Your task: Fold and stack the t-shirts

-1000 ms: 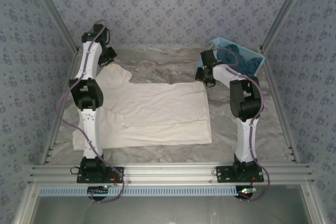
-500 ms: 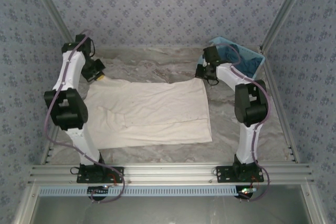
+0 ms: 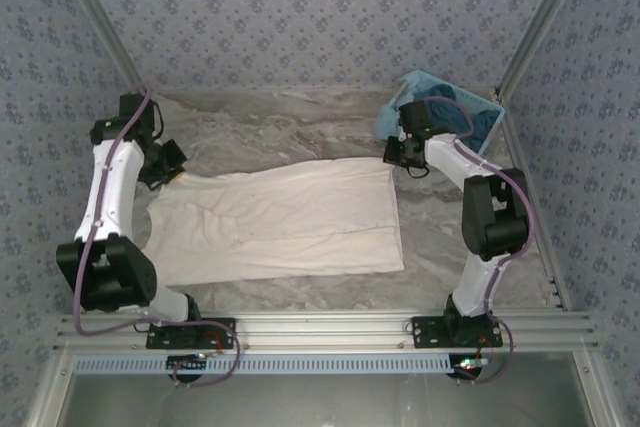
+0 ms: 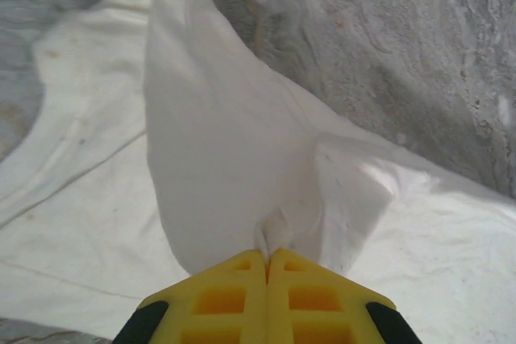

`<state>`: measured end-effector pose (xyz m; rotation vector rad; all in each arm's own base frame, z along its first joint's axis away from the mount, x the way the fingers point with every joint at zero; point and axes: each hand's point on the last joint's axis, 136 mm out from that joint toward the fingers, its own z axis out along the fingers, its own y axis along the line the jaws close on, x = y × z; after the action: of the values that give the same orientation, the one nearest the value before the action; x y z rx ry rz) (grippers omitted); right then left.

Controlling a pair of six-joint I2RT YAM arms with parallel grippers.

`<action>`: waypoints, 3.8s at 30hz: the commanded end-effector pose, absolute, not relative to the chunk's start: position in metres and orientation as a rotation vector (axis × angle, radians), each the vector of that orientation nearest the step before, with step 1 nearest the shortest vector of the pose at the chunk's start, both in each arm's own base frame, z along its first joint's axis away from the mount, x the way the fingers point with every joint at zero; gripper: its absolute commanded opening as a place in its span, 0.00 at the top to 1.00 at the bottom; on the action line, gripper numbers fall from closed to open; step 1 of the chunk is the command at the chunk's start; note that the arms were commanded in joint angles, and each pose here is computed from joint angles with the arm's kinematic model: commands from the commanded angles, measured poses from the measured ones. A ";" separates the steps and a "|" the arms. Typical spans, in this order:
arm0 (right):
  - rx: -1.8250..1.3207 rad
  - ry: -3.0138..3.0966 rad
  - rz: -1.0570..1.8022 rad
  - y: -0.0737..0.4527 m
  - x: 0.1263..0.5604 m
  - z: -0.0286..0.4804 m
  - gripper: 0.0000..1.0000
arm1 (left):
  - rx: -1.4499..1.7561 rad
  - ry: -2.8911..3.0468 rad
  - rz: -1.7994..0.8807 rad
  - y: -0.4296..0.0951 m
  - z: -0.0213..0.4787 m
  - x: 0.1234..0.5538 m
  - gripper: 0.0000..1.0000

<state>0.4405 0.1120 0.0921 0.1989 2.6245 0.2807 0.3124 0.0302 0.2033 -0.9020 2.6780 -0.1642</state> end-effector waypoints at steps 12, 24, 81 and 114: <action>0.263 2.757 0.176 0.112 0.357 0.080 1.00 | -1.032 2.583 0.223 0.074 0.199 0.226 1.00; 0.261 2.863 0.060 0.098 0.301 0.060 1.00 | -1.224 2.562 0.252 0.070 0.153 0.180 1.00; 0.627 2.947 0.185 0.124 0.344 0.005 0.83 | -1.590 2.683 -0.162 0.075 0.029 0.297 0.87; 0.229 2.635 0.589 0.154 0.391 0.138 0.44 | -0.463 2.908 -0.682 -0.094 0.079 0.356 0.59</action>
<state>0.4046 0.1366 0.1302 0.2782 2.6413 0.4894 0.3759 -0.0707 0.0982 -0.6464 2.8056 -0.5917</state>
